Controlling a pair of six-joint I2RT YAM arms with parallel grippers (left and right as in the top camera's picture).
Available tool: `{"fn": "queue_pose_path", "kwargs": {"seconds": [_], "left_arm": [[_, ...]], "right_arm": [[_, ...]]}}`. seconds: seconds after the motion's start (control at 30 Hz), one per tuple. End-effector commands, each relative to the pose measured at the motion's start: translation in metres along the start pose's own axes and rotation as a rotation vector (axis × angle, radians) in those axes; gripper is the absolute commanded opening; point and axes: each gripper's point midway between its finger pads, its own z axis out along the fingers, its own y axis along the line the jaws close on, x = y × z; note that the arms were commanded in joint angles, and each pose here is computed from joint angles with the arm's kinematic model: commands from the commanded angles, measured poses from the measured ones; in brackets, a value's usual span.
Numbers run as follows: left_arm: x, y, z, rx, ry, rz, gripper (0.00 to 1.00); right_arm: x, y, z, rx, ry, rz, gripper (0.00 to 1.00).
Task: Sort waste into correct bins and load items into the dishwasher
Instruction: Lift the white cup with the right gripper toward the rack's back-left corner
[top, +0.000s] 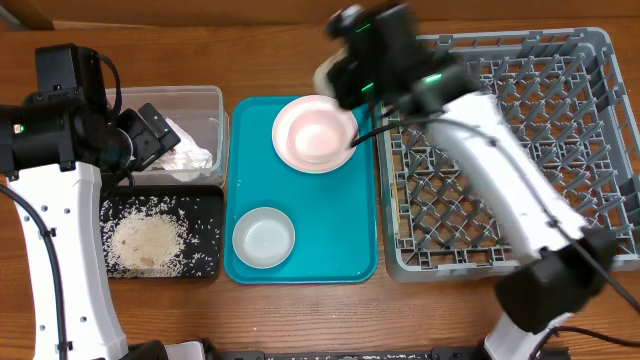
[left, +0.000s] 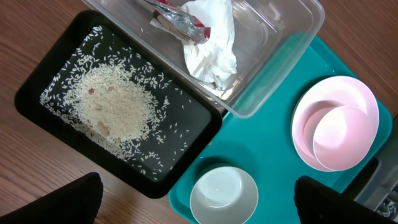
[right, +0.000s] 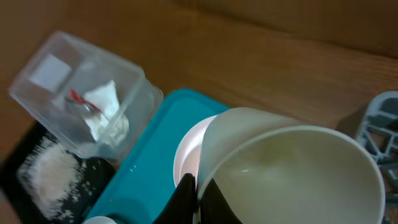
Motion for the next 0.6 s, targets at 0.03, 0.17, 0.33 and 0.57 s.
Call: {"fn": "queue_pose_path", "kwargs": {"seconds": [0.03, 0.17, 0.33, 0.57], "left_arm": [[-0.005, 0.001, -0.002, -0.003, -0.017, -0.007, 1.00], [-0.005, 0.001, -0.002, -0.003, -0.017, -0.007, 1.00], [-0.005, 0.001, -0.003, -0.003, -0.017, -0.007, 1.00], [-0.005, 0.001, -0.002, -0.003, -0.017, -0.007, 1.00]], "right_arm": [[-0.010, -0.026, -0.030, -0.261, -0.033, 0.125, 0.04], [-0.005, -0.071, -0.040, -0.414, -0.058, 0.198, 0.04], [0.008, -0.108, -0.030, -0.529, -0.063, 0.281, 0.04], [0.032, -0.126, 0.005, -0.623, -0.036, 0.310, 0.04]]}}
